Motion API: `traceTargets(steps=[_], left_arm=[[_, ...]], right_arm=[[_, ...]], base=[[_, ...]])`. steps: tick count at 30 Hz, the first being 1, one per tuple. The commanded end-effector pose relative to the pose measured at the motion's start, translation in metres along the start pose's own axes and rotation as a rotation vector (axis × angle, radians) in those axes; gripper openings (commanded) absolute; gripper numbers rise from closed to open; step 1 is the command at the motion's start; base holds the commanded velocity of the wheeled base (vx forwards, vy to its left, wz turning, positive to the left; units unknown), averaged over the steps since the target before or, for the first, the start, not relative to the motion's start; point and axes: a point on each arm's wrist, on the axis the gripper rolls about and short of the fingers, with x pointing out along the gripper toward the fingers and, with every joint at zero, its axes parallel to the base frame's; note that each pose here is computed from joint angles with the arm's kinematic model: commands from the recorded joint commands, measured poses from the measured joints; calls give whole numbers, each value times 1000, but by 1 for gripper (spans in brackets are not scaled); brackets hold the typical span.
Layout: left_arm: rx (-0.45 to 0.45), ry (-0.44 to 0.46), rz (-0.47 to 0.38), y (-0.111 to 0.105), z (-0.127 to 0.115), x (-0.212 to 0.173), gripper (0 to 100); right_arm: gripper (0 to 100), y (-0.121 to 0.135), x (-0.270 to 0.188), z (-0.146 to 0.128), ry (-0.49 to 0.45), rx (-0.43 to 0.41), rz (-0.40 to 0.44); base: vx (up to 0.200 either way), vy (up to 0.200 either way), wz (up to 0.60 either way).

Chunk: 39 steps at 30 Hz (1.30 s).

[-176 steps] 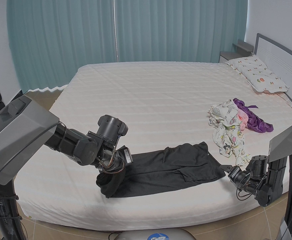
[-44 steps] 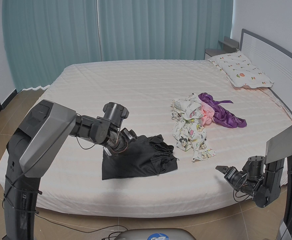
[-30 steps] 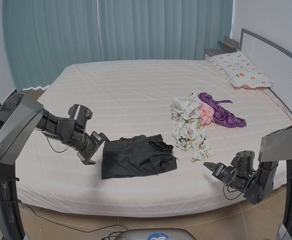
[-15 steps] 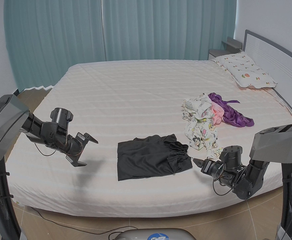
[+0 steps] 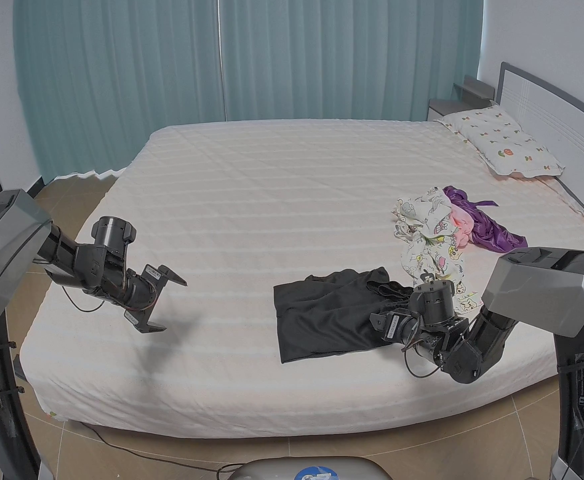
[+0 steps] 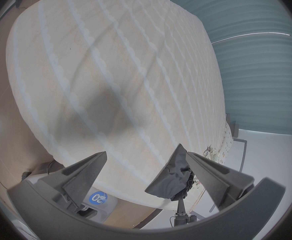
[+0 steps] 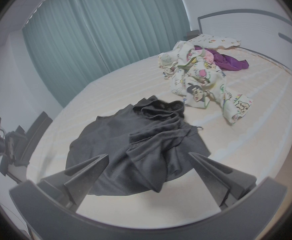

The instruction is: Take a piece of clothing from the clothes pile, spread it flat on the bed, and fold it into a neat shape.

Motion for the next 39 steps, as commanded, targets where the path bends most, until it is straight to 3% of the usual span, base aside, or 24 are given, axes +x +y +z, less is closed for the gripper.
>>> traceTargets(steps=[1, 9, 11, 20, 26, 30, 36, 37, 39], left_arm=[[-1, -2, 1, 1, 0, 1, 100], [7, -4, 1, 3, -1, 1, 100], [7, -4, 1, 3, -1, 1, 100], [12, 3, 4, 4, -2, 2, 100], [14, 3, 5, 4, -3, 2, 100], [8, -2, 8, 4, -3, 2, 100], [9, 0, 2, 3, -2, 2, 100], [13, -1, 0, 2, -2, 2, 100], [14, 0, 5, 4, -2, 3, 100]], right_arm=[[100, 7, 7, 5, -13, -35, -18], [100, -19, 13, 2, -2, -139, -163], [100, -19, 13, 2, -2, -139, -163], [100, -76, 0, 6, 43, -77, -281], [100, -82, -14, 19, 42, 46, -171], [100, -91, -24, 16, 66, 56, -192], [100, -100, -34, 32, 18, 84, -204], [100, -98, -45, 53, -51, 118, -168], [100, -89, -53, 65, -100, 143, -94]], base=[[0, 0, 0], [0, 0, 0], [0, 0, 0], [0, 0, 0], [0, 0, 0], [0, 0, 0], [133, -33, 0], [200, -200, 0], [200, -200, 0]])
